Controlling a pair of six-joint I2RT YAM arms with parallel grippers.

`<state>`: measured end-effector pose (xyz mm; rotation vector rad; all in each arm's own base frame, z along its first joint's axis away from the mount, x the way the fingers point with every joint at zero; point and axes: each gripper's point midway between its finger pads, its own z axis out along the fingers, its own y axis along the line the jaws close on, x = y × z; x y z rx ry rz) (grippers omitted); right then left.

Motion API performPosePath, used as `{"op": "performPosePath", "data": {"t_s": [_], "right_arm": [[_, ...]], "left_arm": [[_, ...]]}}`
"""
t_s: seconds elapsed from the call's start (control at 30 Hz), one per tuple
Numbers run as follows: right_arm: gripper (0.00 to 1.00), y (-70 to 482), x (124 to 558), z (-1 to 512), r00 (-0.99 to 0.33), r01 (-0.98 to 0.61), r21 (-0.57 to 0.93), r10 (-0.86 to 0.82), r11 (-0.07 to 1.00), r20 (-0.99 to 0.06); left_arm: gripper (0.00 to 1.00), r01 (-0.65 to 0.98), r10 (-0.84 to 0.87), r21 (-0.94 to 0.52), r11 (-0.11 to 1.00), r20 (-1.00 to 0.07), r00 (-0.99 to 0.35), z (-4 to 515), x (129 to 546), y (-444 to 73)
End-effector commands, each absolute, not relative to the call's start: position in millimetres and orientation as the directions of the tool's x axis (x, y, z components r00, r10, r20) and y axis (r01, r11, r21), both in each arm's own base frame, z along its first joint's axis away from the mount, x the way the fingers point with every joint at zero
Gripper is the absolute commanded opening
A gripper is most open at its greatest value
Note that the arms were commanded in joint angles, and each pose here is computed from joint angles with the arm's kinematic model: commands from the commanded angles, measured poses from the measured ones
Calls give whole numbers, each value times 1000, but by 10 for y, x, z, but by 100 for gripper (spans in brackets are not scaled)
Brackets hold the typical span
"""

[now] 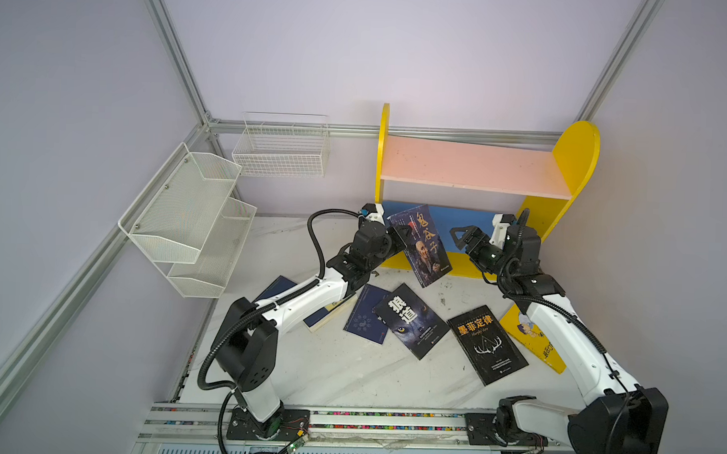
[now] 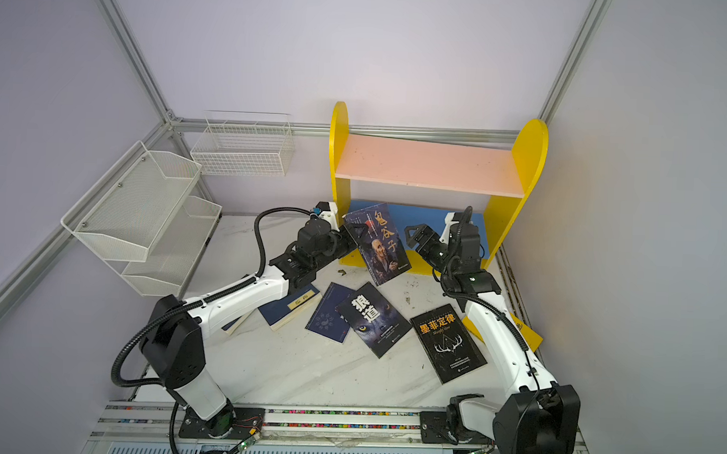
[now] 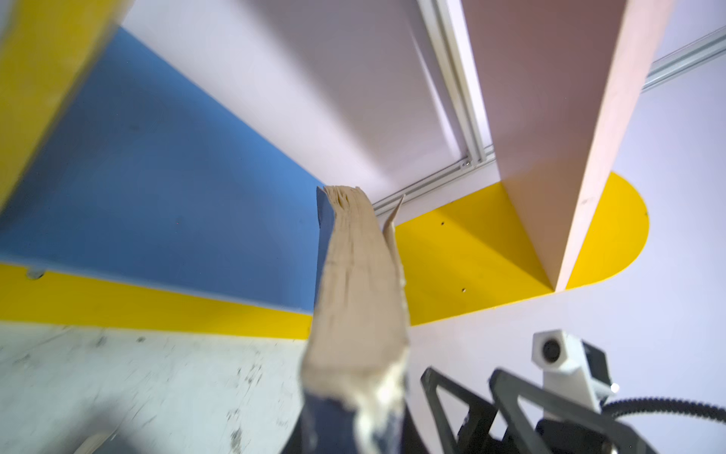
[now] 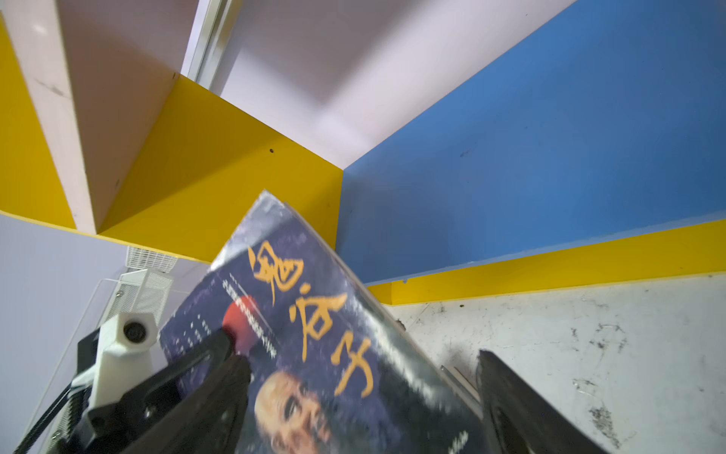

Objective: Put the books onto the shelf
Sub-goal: 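Lift the purple book with both grippers toward the blue shelf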

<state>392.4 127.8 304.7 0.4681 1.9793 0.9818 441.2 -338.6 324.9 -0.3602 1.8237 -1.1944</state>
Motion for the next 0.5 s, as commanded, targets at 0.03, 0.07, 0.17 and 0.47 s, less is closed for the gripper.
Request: {"op": "performPosePath", "data": {"t_s": [0.03,0.07,0.17,0.47], "right_arm": [[92,1356,3820,3146,-590,-55,844,665,533,-458],[93,1374,3792,3137,-596,-55,857,671,513,-440],[93,1473,3733,3091,-623,-77,909,692,409,-364],[93,1586,3823,3030,-635,-135,968,732,212,-249]], "left_arm": [[0,432,-815,-855,288,-455,-358,4512,4577,-3227],[0,429,-833,-860,275,-436,-340,4526,4624,-3192],[0,429,-879,-873,231,-377,-292,4548,4745,-3097],[0,425,-910,-891,162,-301,-284,4522,4919,-3103]]}}
